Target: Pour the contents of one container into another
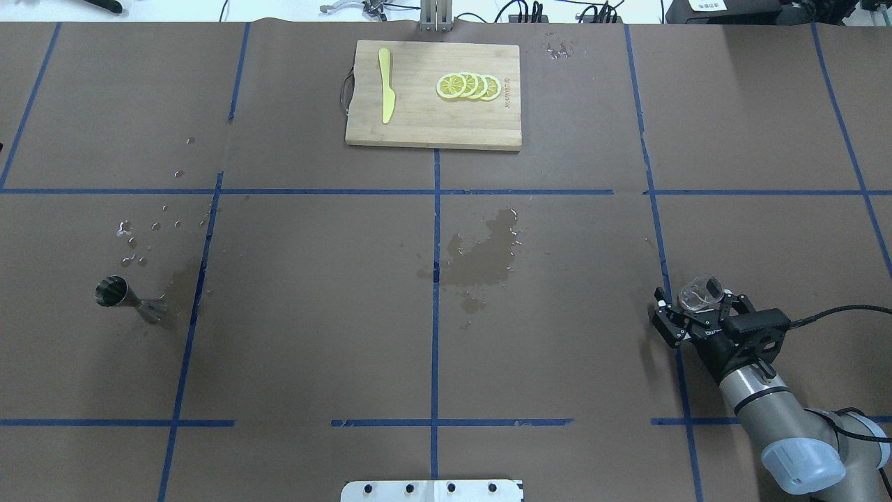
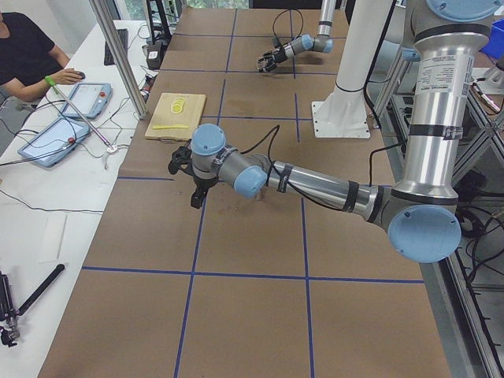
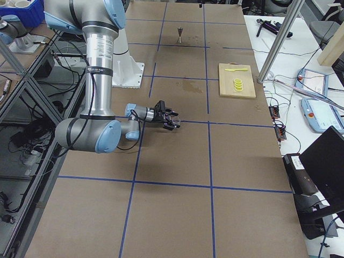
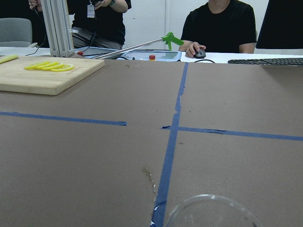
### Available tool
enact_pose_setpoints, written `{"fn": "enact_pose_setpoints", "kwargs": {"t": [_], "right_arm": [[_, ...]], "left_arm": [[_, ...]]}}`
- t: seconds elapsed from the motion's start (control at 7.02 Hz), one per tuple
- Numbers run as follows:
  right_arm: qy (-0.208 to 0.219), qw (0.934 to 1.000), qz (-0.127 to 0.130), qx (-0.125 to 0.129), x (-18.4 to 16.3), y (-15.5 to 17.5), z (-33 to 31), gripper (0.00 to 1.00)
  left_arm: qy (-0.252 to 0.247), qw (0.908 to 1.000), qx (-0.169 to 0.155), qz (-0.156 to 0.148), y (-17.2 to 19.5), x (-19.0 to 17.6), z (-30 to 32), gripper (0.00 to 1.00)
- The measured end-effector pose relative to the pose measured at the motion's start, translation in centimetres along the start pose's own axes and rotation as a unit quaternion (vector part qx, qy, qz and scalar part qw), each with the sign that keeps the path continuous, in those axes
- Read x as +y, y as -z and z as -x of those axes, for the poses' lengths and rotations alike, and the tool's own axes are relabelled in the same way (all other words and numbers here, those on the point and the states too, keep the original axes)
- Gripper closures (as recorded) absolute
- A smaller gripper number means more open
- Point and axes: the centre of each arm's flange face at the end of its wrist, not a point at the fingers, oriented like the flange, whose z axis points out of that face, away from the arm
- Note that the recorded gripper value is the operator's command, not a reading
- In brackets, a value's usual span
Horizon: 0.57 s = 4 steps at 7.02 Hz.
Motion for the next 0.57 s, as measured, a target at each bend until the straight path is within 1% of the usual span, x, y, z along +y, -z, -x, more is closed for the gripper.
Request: {"fn": "enact_pose_setpoints", "kwargs": {"t": [0.57], "right_arm": [[-0.004,1.0,0.0,-0.005,-0.64,0.15,0.3,0.01]], "left_arm": [[-0.001,1.0,0.0,-0.002,0.22,-0.04,-0.07,0.0]]}}
